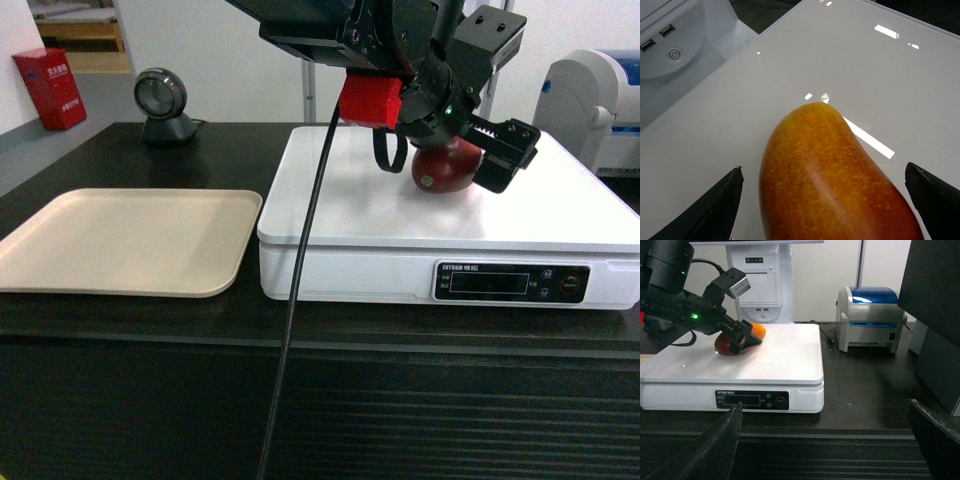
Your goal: Place dark red mango on scale at checkout
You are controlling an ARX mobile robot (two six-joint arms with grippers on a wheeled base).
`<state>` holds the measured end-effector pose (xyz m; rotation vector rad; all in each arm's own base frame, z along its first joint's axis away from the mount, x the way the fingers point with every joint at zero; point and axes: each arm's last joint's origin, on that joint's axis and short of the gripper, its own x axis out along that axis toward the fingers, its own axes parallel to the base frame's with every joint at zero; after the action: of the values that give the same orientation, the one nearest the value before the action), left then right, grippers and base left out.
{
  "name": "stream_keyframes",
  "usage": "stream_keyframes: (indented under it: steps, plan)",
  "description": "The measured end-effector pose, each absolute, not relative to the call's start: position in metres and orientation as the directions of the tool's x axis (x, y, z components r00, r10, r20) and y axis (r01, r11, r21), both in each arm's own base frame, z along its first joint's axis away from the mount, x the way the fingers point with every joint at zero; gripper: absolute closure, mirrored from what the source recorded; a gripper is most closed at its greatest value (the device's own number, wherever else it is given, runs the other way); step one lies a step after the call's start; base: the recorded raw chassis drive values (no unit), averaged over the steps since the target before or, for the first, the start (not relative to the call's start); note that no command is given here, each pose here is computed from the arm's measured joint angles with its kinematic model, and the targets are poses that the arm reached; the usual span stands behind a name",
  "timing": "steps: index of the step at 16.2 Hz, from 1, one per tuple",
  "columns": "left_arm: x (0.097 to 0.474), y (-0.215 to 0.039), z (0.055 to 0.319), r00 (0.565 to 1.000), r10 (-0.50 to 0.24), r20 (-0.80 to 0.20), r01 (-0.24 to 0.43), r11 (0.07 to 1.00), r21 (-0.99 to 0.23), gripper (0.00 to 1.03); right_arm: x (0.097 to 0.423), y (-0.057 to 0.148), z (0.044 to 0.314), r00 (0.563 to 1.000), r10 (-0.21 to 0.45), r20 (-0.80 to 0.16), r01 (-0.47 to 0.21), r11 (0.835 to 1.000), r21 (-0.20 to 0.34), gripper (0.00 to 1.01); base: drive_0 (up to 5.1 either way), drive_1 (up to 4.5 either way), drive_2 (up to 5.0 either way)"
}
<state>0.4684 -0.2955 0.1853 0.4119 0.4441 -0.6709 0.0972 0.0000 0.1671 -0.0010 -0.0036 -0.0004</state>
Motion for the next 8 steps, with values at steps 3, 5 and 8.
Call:
stream_keyframes:
  steps: [3,5,8]
  plan:
    - [0.466,-0.291,0.183,0.701,-0.494,-0.515,0.664,0.714,0.219,0.05,0.097,0.0,0.167,1.0,0.0,0.004,0.0,1.0,-0.001,0.03,0.0,0.0,0.0]
    - [0.461,-0.287,0.187,0.704,-0.498,-0.507,0.663,0.716,0.218,0.05,0.097,0.0,0.167,1.0,0.0,0.004,0.0,1.0,-0.001,0.03,0.0,0.0,0.0]
    - [0.444,-0.282,0.223,0.726,-0.543,-0.421,0.661,0.721,0.209,0.05,0.097,0.0,0.167,1.0,0.0,0.004,0.0,1.0,-0.001,0.03,0.0,0.0,0.0]
